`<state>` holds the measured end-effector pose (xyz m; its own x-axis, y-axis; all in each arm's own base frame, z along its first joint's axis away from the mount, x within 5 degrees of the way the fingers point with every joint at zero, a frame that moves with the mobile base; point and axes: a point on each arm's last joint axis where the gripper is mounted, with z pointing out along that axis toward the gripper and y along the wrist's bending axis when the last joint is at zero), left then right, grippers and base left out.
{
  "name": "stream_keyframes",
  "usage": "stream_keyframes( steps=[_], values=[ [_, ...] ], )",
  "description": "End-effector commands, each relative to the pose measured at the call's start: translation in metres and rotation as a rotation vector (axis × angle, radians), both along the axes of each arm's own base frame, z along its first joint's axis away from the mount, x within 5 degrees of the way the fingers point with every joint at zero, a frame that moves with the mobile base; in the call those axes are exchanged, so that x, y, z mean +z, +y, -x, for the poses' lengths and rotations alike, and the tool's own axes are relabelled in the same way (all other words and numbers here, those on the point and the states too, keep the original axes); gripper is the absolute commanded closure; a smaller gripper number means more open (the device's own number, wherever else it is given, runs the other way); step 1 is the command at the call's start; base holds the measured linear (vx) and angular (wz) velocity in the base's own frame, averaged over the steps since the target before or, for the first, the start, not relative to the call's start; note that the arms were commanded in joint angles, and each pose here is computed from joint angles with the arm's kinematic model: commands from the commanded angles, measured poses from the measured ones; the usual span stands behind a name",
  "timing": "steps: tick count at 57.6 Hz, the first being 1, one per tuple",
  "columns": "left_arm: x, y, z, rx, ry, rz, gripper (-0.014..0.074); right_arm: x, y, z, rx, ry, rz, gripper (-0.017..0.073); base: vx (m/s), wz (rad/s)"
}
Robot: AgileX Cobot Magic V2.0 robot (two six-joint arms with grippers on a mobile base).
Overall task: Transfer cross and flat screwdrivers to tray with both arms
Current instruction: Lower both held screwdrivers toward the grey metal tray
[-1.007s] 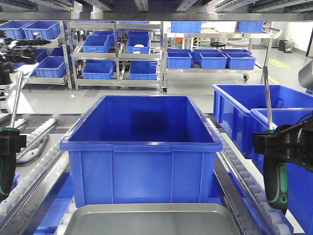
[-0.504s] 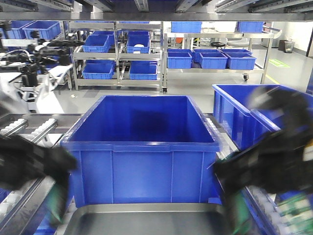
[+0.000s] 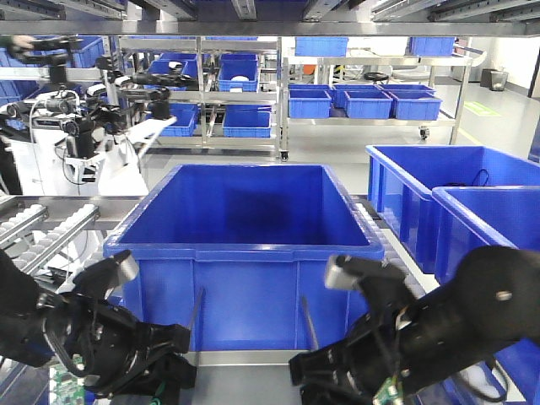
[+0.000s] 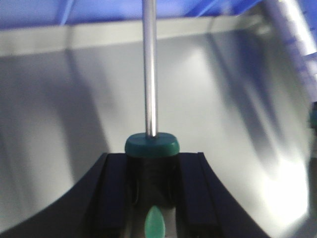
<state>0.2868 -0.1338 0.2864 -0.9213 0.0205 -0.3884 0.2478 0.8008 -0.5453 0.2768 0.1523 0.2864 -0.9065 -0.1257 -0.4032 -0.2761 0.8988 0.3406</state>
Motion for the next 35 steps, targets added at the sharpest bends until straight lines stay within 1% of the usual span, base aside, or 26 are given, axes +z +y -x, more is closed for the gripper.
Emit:
stream_keyframes(
  steps=[1, 5, 10, 15, 18, 24, 30, 35],
  values=[
    [0.0229, -0.0040, 0.0012, 0.024, -0.060, 0.077, 0.0555, 0.0159, 0.0030, -0.0035, -0.015, -0.058, -0.058, 0.0461, 0.00, 0.00],
    [0.0228, -0.0040, 0.0014, 0.022, -0.059, 0.075, 0.0520, 0.0114, 0.0040, -0.0056, -0.034, -0.033, -0.060, 0.0400, 0.00, 0.00],
    [0.0220, -0.0037, 0.0024, 0.009, -0.054, 0.064, 0.0456, 0.0110, 0.0039, -0.0059, -0.034, -0.034, -0.057, 0.0302, 0.00, 0.00],
    [0.0205, -0.0025, 0.0033, -0.005, -0.052, 0.040, 0.0368, 0.0122, 0.0030, -0.0057, -0.037, -0.038, -0.060, 0.0185, 0.00, 0.00],
    [0.0199, -0.0019, 0.0034, -0.009, -0.053, 0.028, 0.0300, 0.0127, 0.0029, -0.0055, -0.037, -0.039, -0.061, 0.0107, 0.00, 0.00],
    [0.0188, -0.0005, 0.0032, -0.015, -0.061, 0.005, 0.0179, 0.0127, 0.0029, -0.0055, -0.037, -0.039, -0.061, -0.0006, 0.00, 0.00],
    [0.0183, 0.0002, 0.0029, -0.018, -0.067, -0.008, 0.0080, 0.0128, 0.0032, -0.0054, -0.038, -0.037, -0.065, -0.0067, 0.00, 0.00],
    [0.0183, 0.0002, 0.0029, -0.019, -0.068, -0.008, 0.0030, 0.0128, 0.0033, -0.0054, -0.038, -0.037, -0.066, -0.0070, 0.00, 0.00]
  ],
)
